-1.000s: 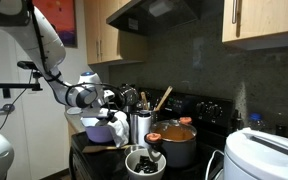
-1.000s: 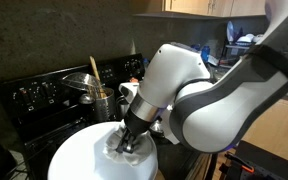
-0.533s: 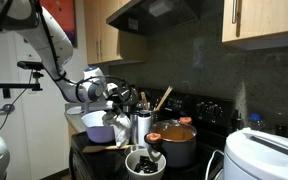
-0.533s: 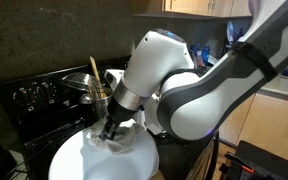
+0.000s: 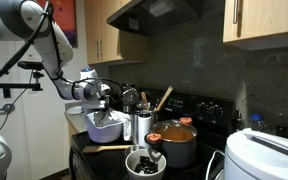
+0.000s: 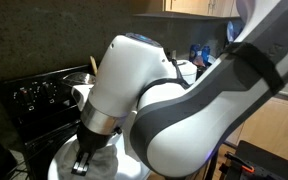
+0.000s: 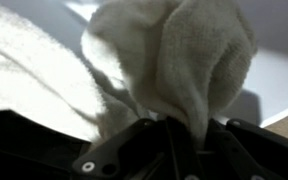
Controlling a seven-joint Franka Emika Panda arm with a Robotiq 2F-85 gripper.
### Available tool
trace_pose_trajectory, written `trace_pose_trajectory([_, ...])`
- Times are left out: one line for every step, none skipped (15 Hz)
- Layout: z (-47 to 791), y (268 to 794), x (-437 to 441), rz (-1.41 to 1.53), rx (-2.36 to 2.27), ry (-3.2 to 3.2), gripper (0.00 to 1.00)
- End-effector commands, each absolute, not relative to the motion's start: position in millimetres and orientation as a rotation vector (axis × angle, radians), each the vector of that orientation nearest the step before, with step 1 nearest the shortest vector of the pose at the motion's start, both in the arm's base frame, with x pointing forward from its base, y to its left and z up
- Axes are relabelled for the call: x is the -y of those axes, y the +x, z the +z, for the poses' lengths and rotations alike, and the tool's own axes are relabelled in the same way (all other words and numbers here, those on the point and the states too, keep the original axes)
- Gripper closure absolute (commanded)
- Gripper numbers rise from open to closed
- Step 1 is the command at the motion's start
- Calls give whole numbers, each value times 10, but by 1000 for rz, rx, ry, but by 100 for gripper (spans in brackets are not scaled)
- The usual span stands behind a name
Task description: Remove the object from the cup and place it on the table
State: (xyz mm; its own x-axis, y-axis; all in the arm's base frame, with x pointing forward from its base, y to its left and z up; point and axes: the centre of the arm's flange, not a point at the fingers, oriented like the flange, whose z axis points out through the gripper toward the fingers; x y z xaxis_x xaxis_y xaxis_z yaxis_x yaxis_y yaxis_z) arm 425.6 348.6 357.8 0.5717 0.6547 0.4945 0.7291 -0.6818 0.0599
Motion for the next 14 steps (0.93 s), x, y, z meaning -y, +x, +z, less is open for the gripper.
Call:
trace_pose_trajectory([3646, 4267, -3414, -585, 1188, -2716, 97])
trace_pose_trajectory([3633, 4286, -3375, -550, 1191, -2749, 97])
trace_pose_trajectory([3659, 4285, -3288, -508, 1199, -2783, 97])
trace_pose_trajectory([3663, 4291, -3199, -463, 1212, -2816, 97])
trace_pose_trajectory([3674, 4311, -3131, -426, 1219, -2856, 97])
trace_pose_trajectory([3685, 4319, -3050, -384, 1231, -2891, 97])
trace_pose_trajectory([3697, 4324, -2952, -336, 1245, -2928, 97])
trace_pose_trajectory([3698, 4340, -2890, -299, 1256, -2962, 97])
trace_pose_trajectory([3703, 4347, -2808, -289, 1262, -2999, 97])
trace_pose_trajectory([3704, 4363, -2761, -301, 1264, -3022, 97])
trace_pose_trajectory([3673, 4390, -2731, -353, 1263, -3020, 97])
trace_pose_trajectory([3623, 4428, -2721, -398, 1249, -3033, 97])
trace_pose_trajectory([3576, 4456, -2718, -457, 1231, -3038, 97])
trace_pose_trajectory([3544, 4479, -2730, -516, 1207, -3036, 97])
